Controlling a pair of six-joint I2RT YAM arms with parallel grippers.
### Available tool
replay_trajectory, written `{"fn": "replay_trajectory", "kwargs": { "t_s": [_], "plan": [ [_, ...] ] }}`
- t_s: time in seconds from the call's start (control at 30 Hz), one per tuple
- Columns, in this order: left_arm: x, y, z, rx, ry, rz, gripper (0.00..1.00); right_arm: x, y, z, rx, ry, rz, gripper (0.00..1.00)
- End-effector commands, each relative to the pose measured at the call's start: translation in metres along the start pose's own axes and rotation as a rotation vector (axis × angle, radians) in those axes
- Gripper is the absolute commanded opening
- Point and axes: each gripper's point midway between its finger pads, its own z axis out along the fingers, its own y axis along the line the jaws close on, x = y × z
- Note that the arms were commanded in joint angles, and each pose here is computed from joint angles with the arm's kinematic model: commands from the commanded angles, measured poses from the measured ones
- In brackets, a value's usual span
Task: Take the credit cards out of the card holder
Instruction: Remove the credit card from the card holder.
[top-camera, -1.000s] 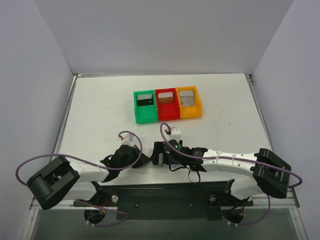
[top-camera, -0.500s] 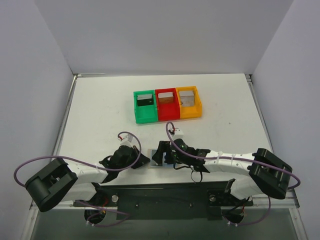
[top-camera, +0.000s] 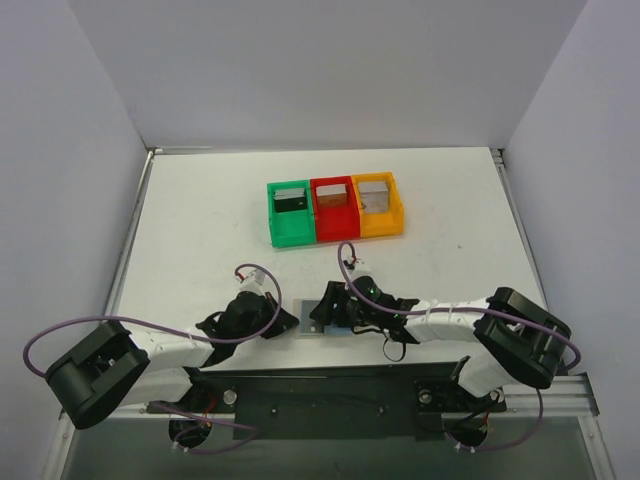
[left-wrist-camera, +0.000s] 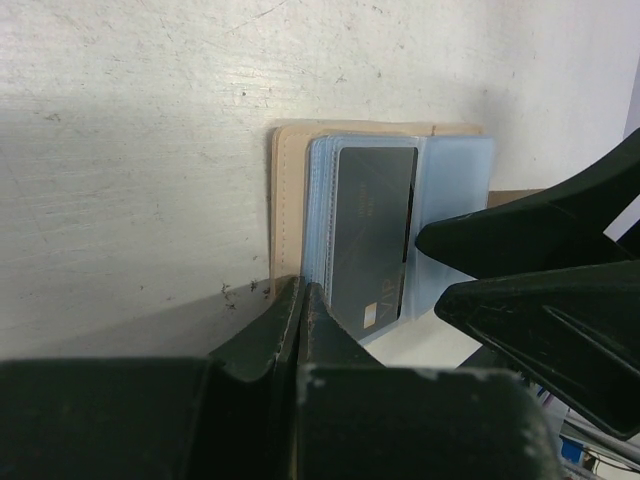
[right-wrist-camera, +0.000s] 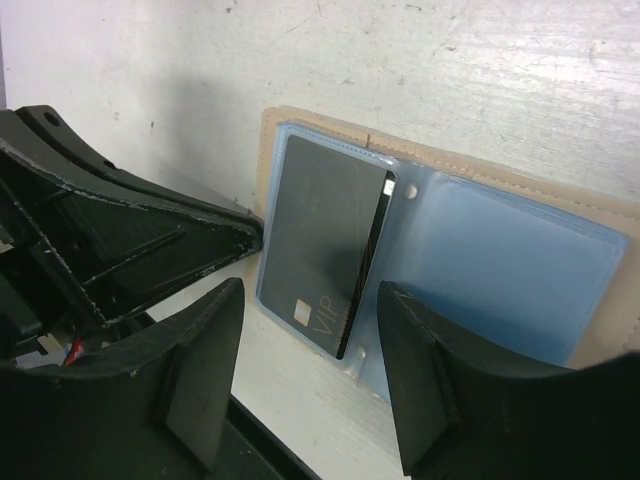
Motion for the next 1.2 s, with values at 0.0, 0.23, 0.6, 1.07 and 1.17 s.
{"fn": "replay_trajectory", "kwargs": {
  "t_s": [0.0,0.23,0.6,1.07,1.17],
  "plan": [
    [0.002,0.009,-0.002,-0.033,0.002,0.029,0.00,-0.009,0.014,0.002,-0.078,-0.031,0.022,0.50],
    [0.002,0.011,-0.002,-0.036,-0.005,0.024,0.00,-0.009,0.014,0.003,-0.094,-0.036,0.034,0.46],
    [0.003,0.016,-0.002,-0.053,-0.001,0.030,0.00,-0.006,0.007,0.006,-0.114,-0.028,0.087,0.47],
    [0.003,0.022,-0.003,-0.075,-0.008,0.038,0.00,-0.008,0.009,0.008,-0.174,-0.027,0.137,0.49],
    [0.004,0.024,-0.002,-0.085,0.002,0.041,0.00,-0.011,0.015,0.006,-0.238,-0.036,0.172,0.49]
  ]
}}
